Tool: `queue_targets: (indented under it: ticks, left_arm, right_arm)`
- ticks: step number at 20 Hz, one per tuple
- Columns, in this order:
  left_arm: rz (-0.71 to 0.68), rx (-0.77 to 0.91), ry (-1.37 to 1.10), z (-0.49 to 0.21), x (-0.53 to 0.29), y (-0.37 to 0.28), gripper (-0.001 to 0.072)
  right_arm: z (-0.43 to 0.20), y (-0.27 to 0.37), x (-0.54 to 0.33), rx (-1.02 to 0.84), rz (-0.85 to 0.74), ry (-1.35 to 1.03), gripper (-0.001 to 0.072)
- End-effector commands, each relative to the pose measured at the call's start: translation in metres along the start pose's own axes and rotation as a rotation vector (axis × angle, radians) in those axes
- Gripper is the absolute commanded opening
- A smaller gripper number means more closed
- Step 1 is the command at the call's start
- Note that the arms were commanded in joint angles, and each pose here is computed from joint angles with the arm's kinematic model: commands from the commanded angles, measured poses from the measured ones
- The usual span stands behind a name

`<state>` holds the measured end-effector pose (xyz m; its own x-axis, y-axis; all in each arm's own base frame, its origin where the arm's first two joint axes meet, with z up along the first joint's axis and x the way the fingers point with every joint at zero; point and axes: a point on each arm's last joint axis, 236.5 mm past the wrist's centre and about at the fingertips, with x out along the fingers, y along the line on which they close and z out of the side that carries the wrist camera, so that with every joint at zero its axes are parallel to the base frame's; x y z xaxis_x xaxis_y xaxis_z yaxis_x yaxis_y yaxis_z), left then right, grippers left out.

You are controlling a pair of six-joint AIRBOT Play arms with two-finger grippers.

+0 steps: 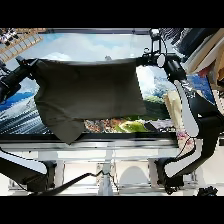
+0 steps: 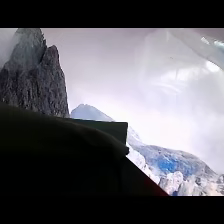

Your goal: Fold the clothes and pants, and hang the long-sleeved shirts on hangers.

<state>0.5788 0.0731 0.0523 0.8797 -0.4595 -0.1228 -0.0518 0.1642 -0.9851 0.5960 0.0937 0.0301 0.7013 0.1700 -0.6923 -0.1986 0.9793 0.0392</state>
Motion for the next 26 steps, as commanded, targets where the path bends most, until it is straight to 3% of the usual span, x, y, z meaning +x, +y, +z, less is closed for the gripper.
queue_targets:
  ticks: [1, 6, 9, 16, 22, 23, 24, 25, 26]
  left_arm:
    - [0.105, -0.009, -0.006, 0.023, -0.011, 0.009, 0.0004]
    - [0.116, 0.042, -0.102, 0.051, -0.007, -0.004, 0.0005]
    - [0.119, 0.119, 0.034, 0.024, -0.012, -0.002, 0.0004]
    - [0.424, 0.067, 0.427, -0.044, -0.080, 0.073, 0.0003]
    - [0.591, 0.089, 0.593, -0.080, -0.101, 0.102, 0.0005]
    - [0.597, 0.092, 0.594, -0.080, -0.102, 0.103, 0.0041]
    - [0.598, 0.088, 0.602, -0.081, -0.104, 0.103, 0.0277]
    - [0.592, 0.075, 0.629, -0.086, -0.109, 0.101, 0.0602]
    - [0.588, 0.057, 0.673, -0.094, -0.117, 0.097, 0.0667]
  right_arm:
    - [0.000, 0.003, 0.001, 0.002, 0.015, -0.001, 0.0016]
    - [0.036, 0.011, 0.000, 0.068, 0.048, -0.157, 0.0016]
    - [0.029, 0.011, 0.003, 0.064, 0.052, -0.132, 0.0015]
    - [-0.070, 0.013, -0.008, -0.033, 0.141, 0.285, 0.0015]
    - [-0.095, 0.024, -0.005, -0.027, 0.186, 0.375, 0.0015]
    - [-0.097, 0.025, -0.005, -0.026, 0.189, 0.384, 0.0017]
    - [-0.098, 0.025, -0.006, -0.018, 0.191, 0.389, 0.0033]
    - [-0.100, 0.024, -0.009, -0.005, 0.200, 0.402, 0.0244]
    - [-0.104, 0.024, -0.013, 0.020, 0.219, 0.425, 0.0507]
